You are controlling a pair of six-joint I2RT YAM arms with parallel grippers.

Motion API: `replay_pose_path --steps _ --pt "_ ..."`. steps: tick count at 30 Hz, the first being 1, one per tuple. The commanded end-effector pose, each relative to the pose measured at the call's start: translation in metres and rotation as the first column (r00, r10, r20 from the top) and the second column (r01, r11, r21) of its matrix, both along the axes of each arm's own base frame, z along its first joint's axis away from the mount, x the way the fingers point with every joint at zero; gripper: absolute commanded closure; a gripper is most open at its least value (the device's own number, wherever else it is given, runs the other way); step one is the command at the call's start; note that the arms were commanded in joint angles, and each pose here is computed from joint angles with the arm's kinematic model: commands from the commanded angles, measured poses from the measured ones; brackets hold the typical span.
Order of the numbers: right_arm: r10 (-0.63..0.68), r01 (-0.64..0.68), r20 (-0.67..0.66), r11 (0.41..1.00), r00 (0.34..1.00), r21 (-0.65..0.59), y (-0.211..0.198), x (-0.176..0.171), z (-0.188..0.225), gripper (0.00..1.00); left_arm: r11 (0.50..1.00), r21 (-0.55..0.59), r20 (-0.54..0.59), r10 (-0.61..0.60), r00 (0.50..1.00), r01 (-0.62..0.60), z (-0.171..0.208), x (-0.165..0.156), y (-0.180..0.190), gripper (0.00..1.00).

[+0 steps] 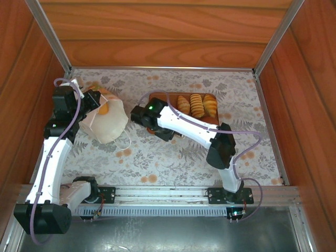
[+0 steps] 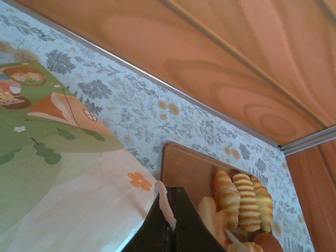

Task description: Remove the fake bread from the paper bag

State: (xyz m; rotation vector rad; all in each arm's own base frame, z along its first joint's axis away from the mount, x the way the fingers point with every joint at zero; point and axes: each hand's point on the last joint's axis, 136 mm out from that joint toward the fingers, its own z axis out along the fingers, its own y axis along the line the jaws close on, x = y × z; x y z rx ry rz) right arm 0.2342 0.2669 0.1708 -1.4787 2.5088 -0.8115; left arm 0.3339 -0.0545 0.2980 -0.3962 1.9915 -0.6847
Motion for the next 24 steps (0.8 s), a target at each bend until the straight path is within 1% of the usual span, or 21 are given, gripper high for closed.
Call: replay_pose_path --steps 1,4,6,8,9,10,13,16,19,21,23,24 --pt "0.017 -0.019 -0.037 0.998 0.999 -0.054 -0.006 -0.006 0.004 0.58 1.000 0.002 0.025 -0.015 1.000 0.015 0.003 0.000 -0.002 1.00" --pt "0.022 -0.022 -0.048 1.000 0.999 -0.016 0.002 -0.006 0.002 0.62 1.000 0.002 0.027 -0.014 1.000 0.014 0.004 0.000 -0.002 1.00" --pt "0.027 -0.026 -0.043 0.999 0.999 0.020 0.008 -0.004 0.000 0.67 1.000 0.001 0.028 -0.012 1.000 0.012 0.004 0.000 -0.002 1.00" --pt "0.048 -0.045 -0.034 0.997 0.998 0.063 0.016 -0.002 -0.002 0.67 1.000 0.001 0.027 -0.014 1.000 0.014 0.004 -0.001 -0.002 1.00" --pt "0.059 -0.055 -0.044 0.996 0.997 0.073 0.019 -0.003 -0.005 0.65 1.000 -0.001 0.029 -0.013 0.999 0.013 0.005 -0.001 -0.002 1.00" --pt "0.061 -0.056 -0.054 0.995 0.997 0.078 0.021 -0.004 -0.007 0.63 1.000 -0.001 0.029 -0.013 0.999 0.013 0.005 -0.001 -0.002 1.00" --pt "0.064 -0.059 -0.071 0.996 0.995 0.065 0.023 -0.003 -0.015 0.64 1.000 -0.002 0.032 -0.013 0.999 0.013 0.006 -0.002 -0.002 1.00" --pt "0.059 -0.054 -0.074 0.996 0.995 0.077 0.028 0.001 -0.018 0.67 1.000 -0.002 0.032 -0.012 0.999 0.012 0.006 -0.002 -0.002 1.00" --pt "0.069 -0.063 -0.069 0.995 0.995 0.082 0.030 0.006 -0.021 0.72 1.000 -0.004 0.034 -0.014 0.999 0.014 0.007 -0.001 -0.002 1.00" --pt "0.071 -0.068 -0.042 0.995 0.997 0.075 0.031 0.013 -0.020 0.76 1.000 -0.004 0.036 -0.014 0.999 0.014 0.008 -0.001 -0.002 1.00" --pt "0.084 -0.080 -0.053 0.994 0.995 0.080 0.033 0.014 -0.022 0.77 1.000 -0.003 0.036 -0.015 0.999 0.015 0.008 -0.001 -0.003 1.00" --pt "0.090 -0.087 -0.037 0.994 0.995 0.069 0.032 0.017 -0.021 0.78 1.000 -0.003 0.036 -0.016 0.999 0.016 0.008 0.000 -0.003 1.00"
